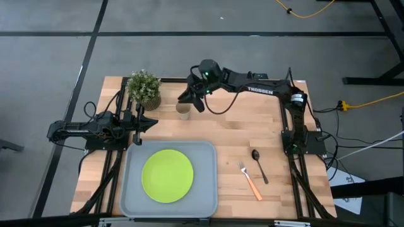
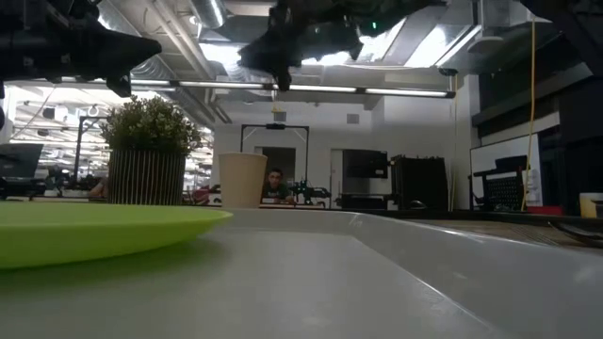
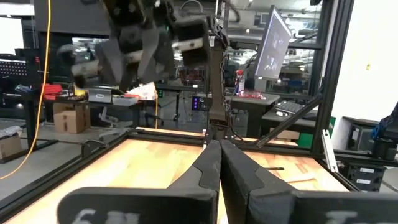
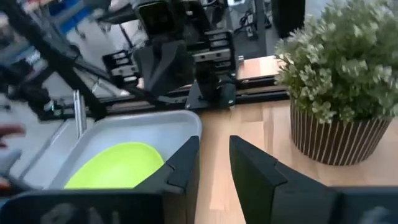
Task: Pick and place plate/cup/fork/spoon on tray
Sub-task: Put the light brown cup on the serving tray
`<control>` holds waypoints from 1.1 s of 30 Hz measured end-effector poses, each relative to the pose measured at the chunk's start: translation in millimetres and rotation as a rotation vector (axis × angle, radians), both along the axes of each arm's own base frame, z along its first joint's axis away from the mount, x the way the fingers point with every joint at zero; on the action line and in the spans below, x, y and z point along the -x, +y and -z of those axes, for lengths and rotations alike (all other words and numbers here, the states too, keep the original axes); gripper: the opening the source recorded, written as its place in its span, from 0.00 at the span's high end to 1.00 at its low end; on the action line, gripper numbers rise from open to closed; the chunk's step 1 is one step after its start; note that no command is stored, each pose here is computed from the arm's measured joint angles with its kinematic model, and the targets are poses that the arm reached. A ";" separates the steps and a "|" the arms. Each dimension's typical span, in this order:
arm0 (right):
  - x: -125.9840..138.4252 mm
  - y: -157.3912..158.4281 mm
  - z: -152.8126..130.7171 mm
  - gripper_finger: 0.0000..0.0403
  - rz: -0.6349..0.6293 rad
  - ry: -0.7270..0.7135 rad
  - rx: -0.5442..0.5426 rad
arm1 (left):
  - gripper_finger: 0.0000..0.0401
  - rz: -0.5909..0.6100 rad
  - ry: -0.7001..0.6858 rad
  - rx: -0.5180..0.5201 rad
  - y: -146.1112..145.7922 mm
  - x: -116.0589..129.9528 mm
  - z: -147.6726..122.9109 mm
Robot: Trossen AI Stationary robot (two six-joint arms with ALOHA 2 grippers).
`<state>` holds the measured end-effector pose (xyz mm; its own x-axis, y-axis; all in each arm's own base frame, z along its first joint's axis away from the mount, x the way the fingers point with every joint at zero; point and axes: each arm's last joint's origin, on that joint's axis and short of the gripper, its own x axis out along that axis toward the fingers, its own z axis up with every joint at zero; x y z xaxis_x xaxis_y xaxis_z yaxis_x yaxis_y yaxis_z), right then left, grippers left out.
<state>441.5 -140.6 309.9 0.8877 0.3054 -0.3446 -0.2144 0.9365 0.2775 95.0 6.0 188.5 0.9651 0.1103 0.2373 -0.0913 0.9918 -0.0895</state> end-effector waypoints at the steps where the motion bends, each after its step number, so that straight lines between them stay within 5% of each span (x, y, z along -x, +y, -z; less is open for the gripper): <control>1: 1.1 0.3 -9.3 0.77 -0.009 0.008 0.021 | 1.00 0.000 0.000 0.000 0.0 0.0 -0.1; 8: 14.6 8.9 -76.7 0.77 0.130 0.067 0.334 | 1.00 0.000 0.000 0.000 0.0 0.0 -0.1; 13: 17.4 11.1 -90.3 0.77 0.308 0.117 0.568 | 1.00 0.000 0.000 0.000 0.0 0.0 -0.1; 17: 5.8 -4.3 -61.6 0.77 0.415 0.253 0.629 | 1.00 0.000 0.000 0.000 0.0 0.0 -0.1; 26: -28.1 -8.7 50.4 0.77 0.218 0.606 0.536 | 1.00 -0.006 0.030 -0.024 0.0 -0.6 2.5; 33: -40.2 18.8 34.3 0.77 0.174 0.533 0.596 | 1.00 -0.039 0.061 -0.037 0.9 -1.0 5.2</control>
<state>481.7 -121.8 275.5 0.5767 -0.1899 -0.7946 -0.0322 0.9666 -0.2543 96.1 7.0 183.3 0.9732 0.1398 0.1826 -0.1336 0.9900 -0.0455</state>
